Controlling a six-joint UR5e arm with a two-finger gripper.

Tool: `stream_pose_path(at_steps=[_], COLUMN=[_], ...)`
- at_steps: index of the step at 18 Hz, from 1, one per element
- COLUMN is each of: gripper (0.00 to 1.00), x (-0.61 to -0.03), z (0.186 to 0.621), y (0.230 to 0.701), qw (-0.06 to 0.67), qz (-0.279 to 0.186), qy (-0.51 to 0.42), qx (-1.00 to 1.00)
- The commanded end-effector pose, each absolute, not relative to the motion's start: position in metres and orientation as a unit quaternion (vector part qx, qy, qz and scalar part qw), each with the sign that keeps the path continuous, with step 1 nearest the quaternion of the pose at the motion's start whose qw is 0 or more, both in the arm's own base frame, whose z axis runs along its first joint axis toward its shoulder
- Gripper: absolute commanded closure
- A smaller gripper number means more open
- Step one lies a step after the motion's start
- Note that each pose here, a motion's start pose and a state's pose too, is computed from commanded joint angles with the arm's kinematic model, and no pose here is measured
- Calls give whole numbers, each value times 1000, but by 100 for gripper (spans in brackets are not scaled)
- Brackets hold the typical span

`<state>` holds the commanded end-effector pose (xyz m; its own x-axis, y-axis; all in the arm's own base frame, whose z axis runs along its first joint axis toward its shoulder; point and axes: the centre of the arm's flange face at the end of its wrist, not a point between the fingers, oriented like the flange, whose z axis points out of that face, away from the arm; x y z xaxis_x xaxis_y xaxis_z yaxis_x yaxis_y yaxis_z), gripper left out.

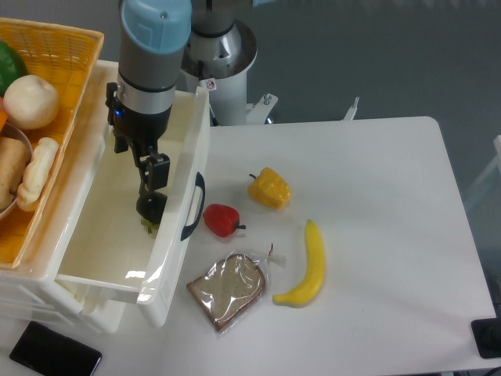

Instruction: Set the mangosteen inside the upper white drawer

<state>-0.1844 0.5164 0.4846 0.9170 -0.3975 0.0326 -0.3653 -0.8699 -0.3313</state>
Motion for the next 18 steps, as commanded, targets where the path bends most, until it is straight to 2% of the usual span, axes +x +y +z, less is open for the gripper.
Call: stream_pose_path(at_steps=[2,10,13,18], gripper=[0,0,0,0], x=[-195,-315,-363,-438], z=[489,507,485,413], y=[513,477,470,448], qw=[164,195,193,109], qz=[-48,5,20,25], qy=[168,75,52,41], qx=[-971,-978,-980,-993])
